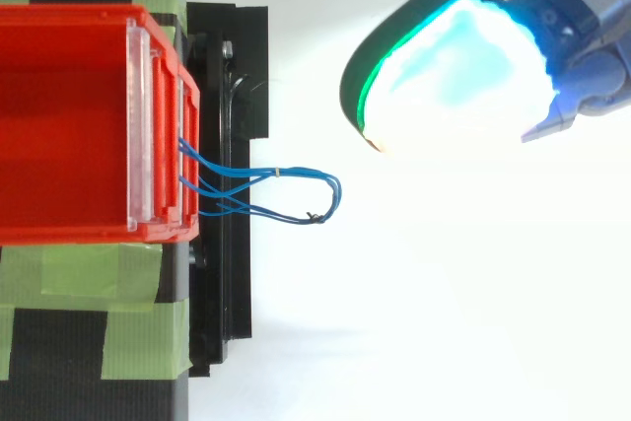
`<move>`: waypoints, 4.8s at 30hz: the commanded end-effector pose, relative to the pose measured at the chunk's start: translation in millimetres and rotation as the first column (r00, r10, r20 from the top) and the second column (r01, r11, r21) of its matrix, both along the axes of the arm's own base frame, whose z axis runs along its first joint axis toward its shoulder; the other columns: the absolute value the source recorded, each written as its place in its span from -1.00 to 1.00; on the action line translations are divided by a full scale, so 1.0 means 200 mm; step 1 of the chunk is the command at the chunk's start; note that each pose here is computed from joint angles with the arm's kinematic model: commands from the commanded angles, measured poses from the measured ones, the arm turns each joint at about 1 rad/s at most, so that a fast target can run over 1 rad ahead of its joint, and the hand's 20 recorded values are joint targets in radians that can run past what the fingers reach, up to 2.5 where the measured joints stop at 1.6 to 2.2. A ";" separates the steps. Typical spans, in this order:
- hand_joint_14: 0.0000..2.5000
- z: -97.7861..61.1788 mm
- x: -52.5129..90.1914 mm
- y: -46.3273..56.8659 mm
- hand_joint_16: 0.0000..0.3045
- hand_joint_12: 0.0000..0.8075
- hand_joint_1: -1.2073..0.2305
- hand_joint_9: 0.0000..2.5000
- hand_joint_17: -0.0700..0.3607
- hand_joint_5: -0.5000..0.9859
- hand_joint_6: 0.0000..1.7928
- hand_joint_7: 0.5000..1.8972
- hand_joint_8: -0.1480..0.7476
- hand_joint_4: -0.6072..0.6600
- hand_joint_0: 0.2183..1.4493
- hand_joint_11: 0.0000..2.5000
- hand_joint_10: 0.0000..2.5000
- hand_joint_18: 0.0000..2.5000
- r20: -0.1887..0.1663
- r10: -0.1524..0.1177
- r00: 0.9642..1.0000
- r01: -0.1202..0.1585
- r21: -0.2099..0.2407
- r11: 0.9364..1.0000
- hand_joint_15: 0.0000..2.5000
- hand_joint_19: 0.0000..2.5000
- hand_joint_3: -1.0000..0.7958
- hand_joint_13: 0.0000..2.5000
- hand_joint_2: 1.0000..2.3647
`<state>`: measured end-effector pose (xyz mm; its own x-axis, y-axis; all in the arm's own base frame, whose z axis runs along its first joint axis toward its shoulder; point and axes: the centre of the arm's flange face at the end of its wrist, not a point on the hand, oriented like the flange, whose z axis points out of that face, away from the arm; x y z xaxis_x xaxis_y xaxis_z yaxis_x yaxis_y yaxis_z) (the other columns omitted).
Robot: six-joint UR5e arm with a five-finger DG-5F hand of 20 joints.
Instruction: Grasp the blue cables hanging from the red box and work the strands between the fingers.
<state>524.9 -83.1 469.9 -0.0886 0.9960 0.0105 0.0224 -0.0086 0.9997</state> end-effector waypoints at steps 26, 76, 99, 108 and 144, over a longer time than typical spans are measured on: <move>-1.00 0.00 0.00 0.00 -0.61 -0.12 -0.03 -0.81 -0.06 -0.69 -1.00 -0.82 -0.09 0.29 -0.20 -1.00 -1.00 -1.00 0.000 -0.003 1.000 0.003 0.000 1.000 -0.90 -0.90 -1.00 -0.92 -1.00; -1.00 -0.74 -0.17 -0.05 -0.62 -0.09 -0.07 -0.74 -0.07 -0.62 -1.00 -0.82 -0.04 0.33 -0.19 -0.97 -1.00 -0.99 -0.039 -0.147 0.988 0.146 -0.016 0.989 -0.87 -0.87 -1.00 -0.84 -1.00; -1.00 -1.31 0.05 0.07 -0.62 -0.08 -0.07 -0.73 -0.06 -0.61 -1.00 -0.81 -0.02 0.33 -0.19 -0.96 -1.00 -0.97 0.016 -0.220 0.975 0.220 -0.035 0.975 -0.87 -0.86 -1.00 -0.83 -1.00; -1.00 -1.35 0.09 0.09 -0.62 -0.08 -0.07 -0.72 -0.07 -0.61 -1.00 -0.81 -0.02 0.34 -0.19 -0.96 -1.00 -0.95 0.055 -0.291 0.955 0.293 -0.028 0.956 -0.86 -0.86 -1.00 -0.83 -1.00; -1.00 -1.45 0.21 0.29 -0.59 -0.17 0.01 -1.00 -0.02 -0.93 -1.00 -0.90 -0.25 0.08 -0.34 -1.00 -1.00 -1.00 0.126 -0.420 0.899 0.428 -0.036 0.903 -0.96 -0.99 -1.00 -1.00 -1.00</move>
<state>560.3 -29.5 179.3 0.3450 0.9374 -0.0482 -0.0662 0.0756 0.9949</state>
